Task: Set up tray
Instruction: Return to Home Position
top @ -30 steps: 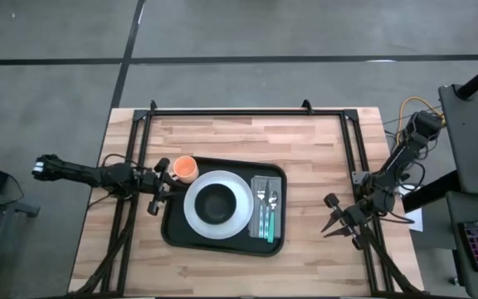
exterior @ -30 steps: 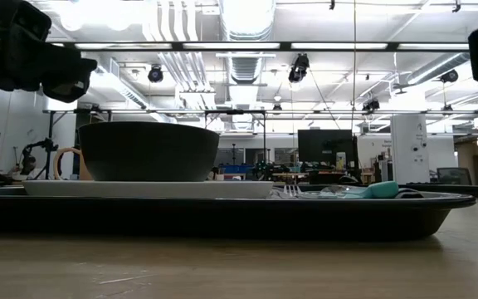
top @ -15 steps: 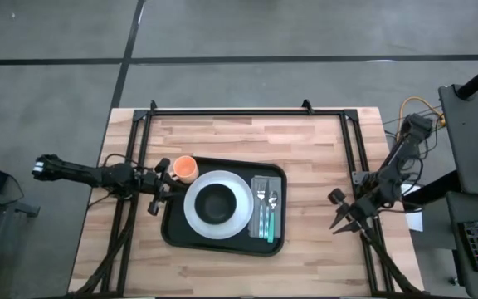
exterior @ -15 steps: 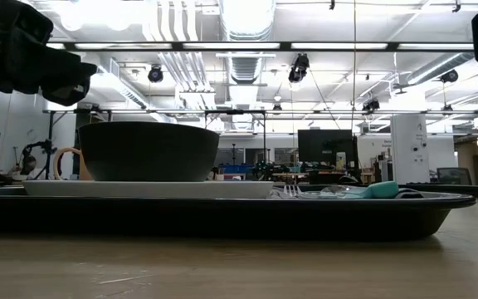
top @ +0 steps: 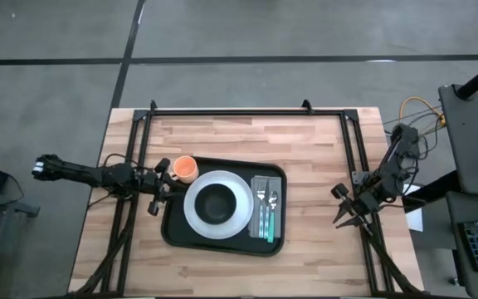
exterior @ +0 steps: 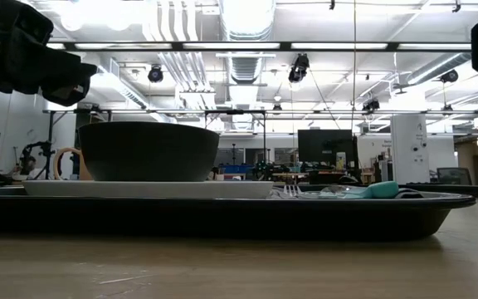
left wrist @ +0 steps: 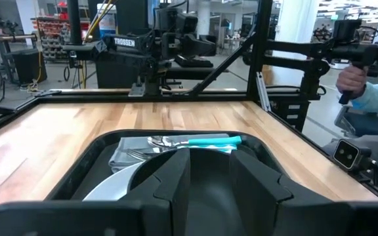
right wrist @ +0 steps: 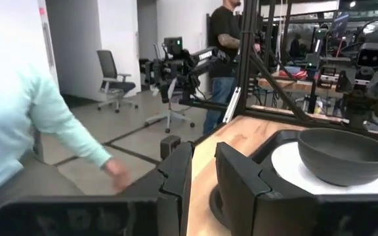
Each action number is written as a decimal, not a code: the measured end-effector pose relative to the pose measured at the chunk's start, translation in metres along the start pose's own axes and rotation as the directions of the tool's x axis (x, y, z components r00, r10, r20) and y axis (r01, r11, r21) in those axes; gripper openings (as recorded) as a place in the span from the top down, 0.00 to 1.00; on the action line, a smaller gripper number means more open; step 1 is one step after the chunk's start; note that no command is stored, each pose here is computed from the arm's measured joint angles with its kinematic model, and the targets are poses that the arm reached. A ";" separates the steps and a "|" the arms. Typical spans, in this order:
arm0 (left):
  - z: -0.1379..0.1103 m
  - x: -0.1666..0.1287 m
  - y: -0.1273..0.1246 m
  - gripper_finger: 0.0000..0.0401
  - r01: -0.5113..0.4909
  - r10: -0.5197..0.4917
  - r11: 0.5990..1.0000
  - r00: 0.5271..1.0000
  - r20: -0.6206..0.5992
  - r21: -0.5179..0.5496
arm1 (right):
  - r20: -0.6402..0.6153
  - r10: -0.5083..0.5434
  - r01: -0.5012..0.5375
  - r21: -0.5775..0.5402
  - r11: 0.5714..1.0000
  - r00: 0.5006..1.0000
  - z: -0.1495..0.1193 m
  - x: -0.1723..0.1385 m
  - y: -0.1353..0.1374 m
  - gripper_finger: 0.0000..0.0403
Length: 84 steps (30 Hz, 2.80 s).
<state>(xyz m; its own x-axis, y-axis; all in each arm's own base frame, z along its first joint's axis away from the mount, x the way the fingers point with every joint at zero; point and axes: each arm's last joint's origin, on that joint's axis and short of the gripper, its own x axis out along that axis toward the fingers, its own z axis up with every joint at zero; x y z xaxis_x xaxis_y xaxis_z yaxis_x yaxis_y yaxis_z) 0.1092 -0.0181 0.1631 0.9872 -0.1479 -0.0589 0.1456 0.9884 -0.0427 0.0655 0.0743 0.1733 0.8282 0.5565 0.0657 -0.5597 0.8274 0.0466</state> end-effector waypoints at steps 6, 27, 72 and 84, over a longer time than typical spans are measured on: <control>0.000 0.000 0.000 0.77 -0.003 0.003 1.000 1.000 0.000 0.000 | 0.012 0.013 -0.013 -0.025 1.000 1.000 0.001 -0.003 -0.001 0.85; -0.001 0.001 0.000 0.77 0.000 0.000 1.000 1.000 -0.017 0.000 | 0.008 0.019 -0.019 -0.011 1.000 1.000 0.001 -0.002 0.000 0.85; -0.003 0.002 0.000 0.77 -0.001 0.001 1.000 1.000 -0.029 0.001 | 0.008 0.017 -0.017 -0.012 1.000 1.000 0.001 -0.002 0.000 0.85; -0.002 0.002 0.000 0.77 -0.002 0.002 1.000 1.000 -0.028 0.001 | 0.008 0.017 -0.017 -0.012 1.000 1.000 0.001 -0.002 0.000 0.85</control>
<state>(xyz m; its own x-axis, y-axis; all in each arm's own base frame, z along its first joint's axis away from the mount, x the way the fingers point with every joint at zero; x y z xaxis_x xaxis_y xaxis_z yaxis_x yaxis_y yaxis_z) 0.1108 -0.0183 0.1605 0.9853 -0.1468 -0.0870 0.1436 0.9887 -0.0420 0.0637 0.0726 0.1738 0.8181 0.5701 0.0749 -0.5735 0.8185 0.0336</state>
